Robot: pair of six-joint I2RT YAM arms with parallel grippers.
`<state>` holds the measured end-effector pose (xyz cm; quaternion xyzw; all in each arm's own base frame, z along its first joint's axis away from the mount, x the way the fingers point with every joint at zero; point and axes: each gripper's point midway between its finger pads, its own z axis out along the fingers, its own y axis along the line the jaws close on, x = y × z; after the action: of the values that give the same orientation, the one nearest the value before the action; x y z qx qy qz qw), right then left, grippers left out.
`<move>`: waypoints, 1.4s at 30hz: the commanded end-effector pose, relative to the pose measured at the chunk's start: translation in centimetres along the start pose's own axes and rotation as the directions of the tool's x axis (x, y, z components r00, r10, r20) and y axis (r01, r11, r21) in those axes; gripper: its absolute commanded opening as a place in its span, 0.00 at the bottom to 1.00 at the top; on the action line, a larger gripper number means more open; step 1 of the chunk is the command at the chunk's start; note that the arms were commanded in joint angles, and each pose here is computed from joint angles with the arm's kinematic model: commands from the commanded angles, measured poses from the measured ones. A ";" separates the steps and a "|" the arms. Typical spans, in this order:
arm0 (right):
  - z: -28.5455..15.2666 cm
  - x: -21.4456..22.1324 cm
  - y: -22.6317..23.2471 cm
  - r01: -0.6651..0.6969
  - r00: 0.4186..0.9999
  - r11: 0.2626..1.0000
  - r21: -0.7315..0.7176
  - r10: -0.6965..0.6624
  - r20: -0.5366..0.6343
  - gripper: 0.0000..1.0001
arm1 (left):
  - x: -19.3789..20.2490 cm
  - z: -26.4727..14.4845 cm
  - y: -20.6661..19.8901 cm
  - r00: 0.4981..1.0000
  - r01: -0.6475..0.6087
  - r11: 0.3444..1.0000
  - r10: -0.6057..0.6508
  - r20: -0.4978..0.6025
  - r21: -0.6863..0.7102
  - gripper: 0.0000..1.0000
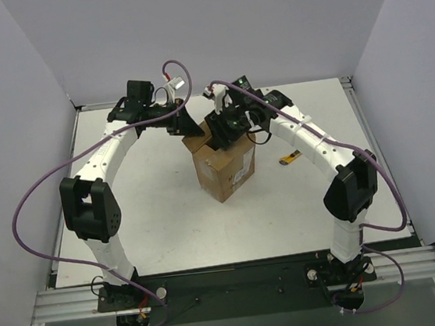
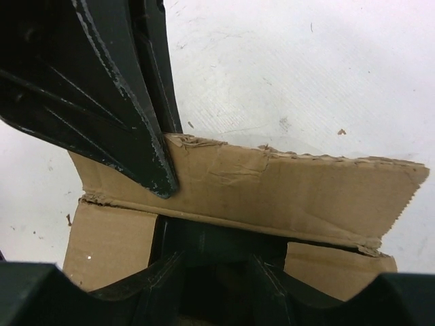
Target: Unpack the express box
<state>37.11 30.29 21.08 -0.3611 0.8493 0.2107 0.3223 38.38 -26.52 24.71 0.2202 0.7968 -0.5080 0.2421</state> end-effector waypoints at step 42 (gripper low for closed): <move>-5.9 -2.2 3.6 0.350 0.933 0.771 -0.532 -0.234 0.274 0.68 | -1.7 -0.4 -3.2 0.974 -0.224 0.968 0.225 0.005 0.113 0.00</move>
<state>34.31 29.39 25.80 -0.5332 0.6752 0.4074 0.3064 37.90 -27.04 25.29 0.2817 0.7702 -0.5160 0.2475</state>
